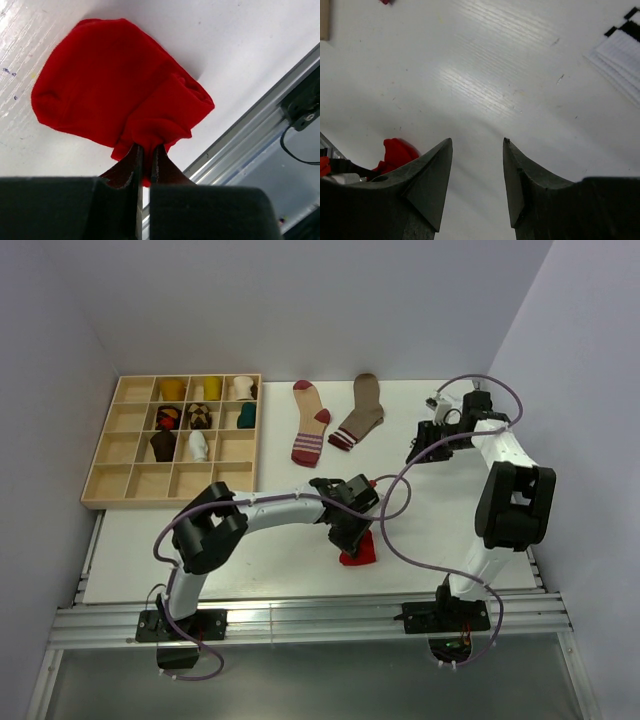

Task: Roll the socks
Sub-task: Roll the sock at the center of the board.

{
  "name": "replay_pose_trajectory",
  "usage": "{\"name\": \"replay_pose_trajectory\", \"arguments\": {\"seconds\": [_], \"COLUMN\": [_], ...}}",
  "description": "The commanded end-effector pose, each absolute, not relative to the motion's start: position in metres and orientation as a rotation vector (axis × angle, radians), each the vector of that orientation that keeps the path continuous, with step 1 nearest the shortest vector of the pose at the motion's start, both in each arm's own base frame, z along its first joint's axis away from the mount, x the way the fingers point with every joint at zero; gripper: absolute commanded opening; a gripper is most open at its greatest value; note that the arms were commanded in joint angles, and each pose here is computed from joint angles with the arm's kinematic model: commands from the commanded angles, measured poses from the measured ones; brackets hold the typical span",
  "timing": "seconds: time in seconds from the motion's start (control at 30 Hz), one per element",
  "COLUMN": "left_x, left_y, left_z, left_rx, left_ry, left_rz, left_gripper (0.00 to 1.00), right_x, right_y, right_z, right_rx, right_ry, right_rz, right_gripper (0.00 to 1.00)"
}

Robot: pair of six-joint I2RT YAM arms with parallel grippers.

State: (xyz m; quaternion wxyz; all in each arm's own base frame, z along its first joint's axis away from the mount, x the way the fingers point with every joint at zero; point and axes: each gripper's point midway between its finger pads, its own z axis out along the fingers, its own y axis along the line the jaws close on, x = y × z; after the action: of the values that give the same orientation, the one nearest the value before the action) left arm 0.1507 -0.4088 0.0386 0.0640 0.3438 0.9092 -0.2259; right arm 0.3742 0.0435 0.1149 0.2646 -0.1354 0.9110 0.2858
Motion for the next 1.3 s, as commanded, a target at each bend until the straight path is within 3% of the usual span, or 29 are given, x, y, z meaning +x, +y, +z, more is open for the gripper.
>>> {"name": "replay_pose_trajectory", "arguments": {"seconds": [0.0,0.3,0.5,0.6,0.73,1.27], "left_x": [0.144,0.178,0.186,0.193,0.198,0.220], "left_y": [-0.392,-0.381,-0.388,-0.385,-0.380,-0.371], "left_z": [0.030,0.009,0.005,-0.004,-0.016,-0.035], "left_rx": [0.970,0.725,0.649,0.594,0.537,0.456], "left_ry": [2.912,3.072,3.140,3.176,3.214,3.245], "left_rz": [-0.642,-0.866,-1.058,-1.088,-1.076,-1.045], "left_gripper": [0.00,0.00,0.00,0.00,0.00,0.00], "right_x": [0.371,0.328,0.285,0.259,0.234,0.196], "right_y": [0.040,0.064,0.079,0.098,0.117,0.185], "right_z": [0.118,0.143,0.123,0.109,0.101,0.059], "right_rx": [-0.333,-0.724,-1.128,-1.338,-1.457,-1.824], "right_ry": [2.480,2.307,2.167,2.056,1.913,1.668], "right_rz": [0.854,0.899,0.684,0.604,0.554,0.351], "right_gripper": [0.52,0.52,0.52,0.53,0.61,0.62]}}
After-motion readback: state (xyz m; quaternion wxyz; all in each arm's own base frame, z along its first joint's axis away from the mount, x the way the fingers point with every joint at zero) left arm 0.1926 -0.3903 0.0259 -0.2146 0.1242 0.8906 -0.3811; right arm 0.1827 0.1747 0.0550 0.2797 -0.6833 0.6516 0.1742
